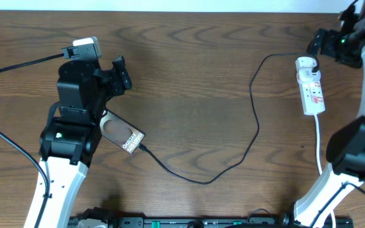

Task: Plug charger to phone and switch on socket
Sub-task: 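Move the right gripper over the power strip's switch beside the charger, then press down the orange switch next to the charger with the right gripper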

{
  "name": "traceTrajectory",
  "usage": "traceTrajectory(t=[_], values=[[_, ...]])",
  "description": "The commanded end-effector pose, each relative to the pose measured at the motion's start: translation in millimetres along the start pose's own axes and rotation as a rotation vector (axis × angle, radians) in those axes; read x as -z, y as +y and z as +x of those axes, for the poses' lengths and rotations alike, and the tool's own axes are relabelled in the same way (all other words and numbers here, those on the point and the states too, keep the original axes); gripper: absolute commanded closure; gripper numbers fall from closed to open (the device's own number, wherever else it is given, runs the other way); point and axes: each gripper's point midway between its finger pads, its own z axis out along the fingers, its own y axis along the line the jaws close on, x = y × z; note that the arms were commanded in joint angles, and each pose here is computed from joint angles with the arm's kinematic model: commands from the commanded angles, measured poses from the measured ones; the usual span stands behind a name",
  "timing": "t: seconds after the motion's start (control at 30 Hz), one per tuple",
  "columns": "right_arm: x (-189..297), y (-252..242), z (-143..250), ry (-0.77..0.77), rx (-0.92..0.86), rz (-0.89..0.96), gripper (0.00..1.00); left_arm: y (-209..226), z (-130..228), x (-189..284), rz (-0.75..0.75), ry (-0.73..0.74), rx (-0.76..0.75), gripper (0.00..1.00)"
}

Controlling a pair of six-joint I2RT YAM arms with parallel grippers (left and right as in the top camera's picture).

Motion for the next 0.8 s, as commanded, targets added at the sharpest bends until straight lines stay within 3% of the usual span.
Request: traceTrajectory(t=[0.0, 0.3, 0.77], values=[[-28.5, -11.8, 8.9, 0.066, 0.01, 0.034, 0.01, 9.6, -10.0, 3.3, -0.07, -0.03, -0.014, 0.14], [-83.6, -20.7, 32.0, 0.194, -0.005, 0.038, 0.01, 11.6, -3.2, 3.3, -0.078, -0.002, -0.018, 0.14], [-96.1, -17.4, 35.5, 0.211, 0.068, 0.0, 0.01, 13.0, 1.8, 3.4, -0.084, 0.018, -0.022, 0.14]])
